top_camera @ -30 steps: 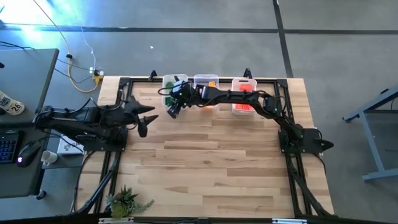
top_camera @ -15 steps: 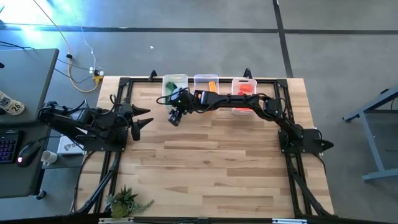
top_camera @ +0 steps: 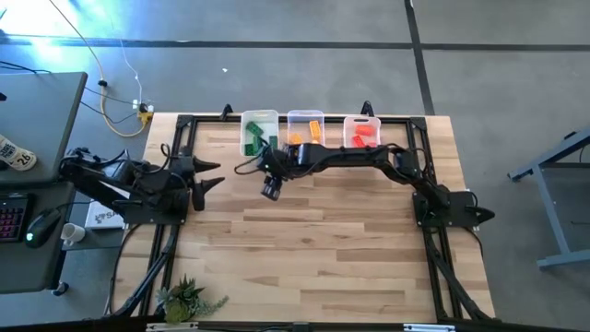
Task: Sort & place blocks by color
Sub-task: Return to Home Position
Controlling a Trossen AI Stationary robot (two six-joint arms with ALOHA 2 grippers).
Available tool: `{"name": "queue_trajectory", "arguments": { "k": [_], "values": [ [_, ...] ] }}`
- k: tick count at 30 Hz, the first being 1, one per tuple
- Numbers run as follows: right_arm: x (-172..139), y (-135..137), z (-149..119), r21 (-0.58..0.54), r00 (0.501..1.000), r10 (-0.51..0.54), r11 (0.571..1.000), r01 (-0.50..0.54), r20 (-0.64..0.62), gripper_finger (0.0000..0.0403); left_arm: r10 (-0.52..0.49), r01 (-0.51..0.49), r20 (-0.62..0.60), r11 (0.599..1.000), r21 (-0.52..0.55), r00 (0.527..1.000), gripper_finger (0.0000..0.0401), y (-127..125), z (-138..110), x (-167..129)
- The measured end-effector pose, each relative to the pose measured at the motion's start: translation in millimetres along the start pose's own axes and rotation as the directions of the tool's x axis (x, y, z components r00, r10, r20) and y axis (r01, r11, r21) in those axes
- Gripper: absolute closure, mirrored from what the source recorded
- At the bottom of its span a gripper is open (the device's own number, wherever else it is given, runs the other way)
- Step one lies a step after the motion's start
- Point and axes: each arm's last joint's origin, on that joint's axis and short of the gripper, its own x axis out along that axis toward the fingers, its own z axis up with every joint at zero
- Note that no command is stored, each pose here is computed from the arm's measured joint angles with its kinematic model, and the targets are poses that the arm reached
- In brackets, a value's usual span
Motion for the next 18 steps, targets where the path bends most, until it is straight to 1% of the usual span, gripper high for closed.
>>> {"name": "queue_trajectory", "arguments": {
  "k": [2,4,6,8,10,12,15,18],
  "values": [
    [-6,4,-7,-0.011,0.998,-0.019,1.0,0.018,-0.064,0.021,-0.02,0.02,0.016,1.0,0.014,1.0,0.0201,-3,-7,5],
    [-15,5,-12,-0.024,0.991,-0.071,0.997,0.069,-0.11,0.021,-0.03,0.029,0.044,0.999,0.032,0.999,0.0201,-4,-15,10],
    [-23,5,-14,-0.044,0.984,-0.128,0.991,0.123,-0.126,0.021,-0.026,0.024,0.086,0.999,0.028,0.996,0.0201,-5,-21,16],
    [-31,2,-17,-0.062,0.974,-0.161,0.986,0.153,-0.156,0.021,-0.016,0.013,0.1,0.999,0.031,0.995,0.0201,-3,-28,19],
    [-38,-1,-16,-0.073,0.972,-0.175,0.984,0.165,-0.16,0.021,-0.016,0.014,0.143,1.0,0.014,0.99,0.0201,0,-30,21],
    [-44,-3,-16,-0.093,0.966,-0.201,0.978,0.188,-0.162,0.021,-0.007,0.005,0.161,1.0,0.009,0.987,0.0201,3,-36,23],
    [-50,-5,-18,-0.113,0.96,-0.213,0.974,0.195,-0.183,0.021,0.009,-0.008,0.176,1.0,-0.007,0.984,0.0201,6,-47,29],
    [-51,-7,-25,-0.137,0.943,-0.246,0.966,0.22,-0.222,0.021,-0.011,0.015,0.196,1.0,-0.021,0.981,0.0201,8,-58,36]
  ]
}}
